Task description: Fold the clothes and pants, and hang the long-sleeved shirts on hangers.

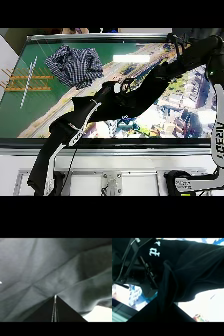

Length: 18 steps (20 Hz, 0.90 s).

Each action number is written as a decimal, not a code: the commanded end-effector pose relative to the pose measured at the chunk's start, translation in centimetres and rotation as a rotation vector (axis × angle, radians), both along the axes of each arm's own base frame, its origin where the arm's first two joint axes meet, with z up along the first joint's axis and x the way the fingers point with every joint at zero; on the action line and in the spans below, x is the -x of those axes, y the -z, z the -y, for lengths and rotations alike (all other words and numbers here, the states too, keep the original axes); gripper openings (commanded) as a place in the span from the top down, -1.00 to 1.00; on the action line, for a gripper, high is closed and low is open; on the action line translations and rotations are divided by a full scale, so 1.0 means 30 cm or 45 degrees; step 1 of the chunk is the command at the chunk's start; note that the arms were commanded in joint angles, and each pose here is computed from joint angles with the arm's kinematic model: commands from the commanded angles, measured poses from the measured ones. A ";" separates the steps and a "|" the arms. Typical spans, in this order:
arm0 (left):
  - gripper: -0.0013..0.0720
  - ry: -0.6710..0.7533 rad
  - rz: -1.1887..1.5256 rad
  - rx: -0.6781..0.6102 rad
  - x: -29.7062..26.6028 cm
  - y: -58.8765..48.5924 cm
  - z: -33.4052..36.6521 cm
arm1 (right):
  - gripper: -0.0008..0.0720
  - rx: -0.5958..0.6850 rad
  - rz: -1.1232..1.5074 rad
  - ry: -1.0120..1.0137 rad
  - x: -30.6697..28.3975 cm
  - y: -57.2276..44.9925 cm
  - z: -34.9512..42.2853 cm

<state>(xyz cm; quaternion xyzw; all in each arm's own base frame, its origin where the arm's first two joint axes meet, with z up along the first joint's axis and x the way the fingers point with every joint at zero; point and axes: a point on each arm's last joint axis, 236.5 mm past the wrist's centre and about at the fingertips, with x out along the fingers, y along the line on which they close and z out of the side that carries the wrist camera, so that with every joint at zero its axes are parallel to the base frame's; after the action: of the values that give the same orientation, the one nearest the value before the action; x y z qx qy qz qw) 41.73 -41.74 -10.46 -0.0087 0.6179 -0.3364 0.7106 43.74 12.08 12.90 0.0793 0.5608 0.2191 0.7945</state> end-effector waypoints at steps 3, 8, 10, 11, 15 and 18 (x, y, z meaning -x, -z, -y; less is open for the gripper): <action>0.94 -0.108 0.002 -0.005 -0.123 -0.084 -0.167 | 0.94 -0.015 0.009 -0.019 0.014 -0.020 -0.113; 0.94 -0.360 0.150 0.067 -0.351 -0.339 -0.488 | 0.94 -0.078 0.054 -0.034 0.021 -0.046 -0.283; 0.94 -0.474 0.219 0.090 -0.419 -0.458 -0.654 | 0.94 -0.128 0.093 -0.031 0.019 -0.065 -0.385; 0.94 -0.522 0.247 0.096 -0.439 -0.511 -0.731 | 0.94 -0.152 0.117 -0.043 0.020 -0.073 -0.442; 0.94 -0.682 0.331 0.101 -0.456 -0.692 -1.004 | 0.94 -0.224 0.105 -0.083 0.050 -0.024 -0.658; 0.94 -0.757 0.373 0.097 -0.435 -0.788 -1.137 | 0.94 -0.315 0.040 -0.138 0.084 0.065 -0.840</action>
<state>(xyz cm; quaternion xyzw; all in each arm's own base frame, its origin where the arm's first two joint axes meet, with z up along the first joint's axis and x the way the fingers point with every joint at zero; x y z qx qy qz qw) 55.41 -11.91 10.31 -0.1552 0.4835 -0.1607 0.8464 41.91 32.31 12.44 0.1154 0.5219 0.3049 0.7883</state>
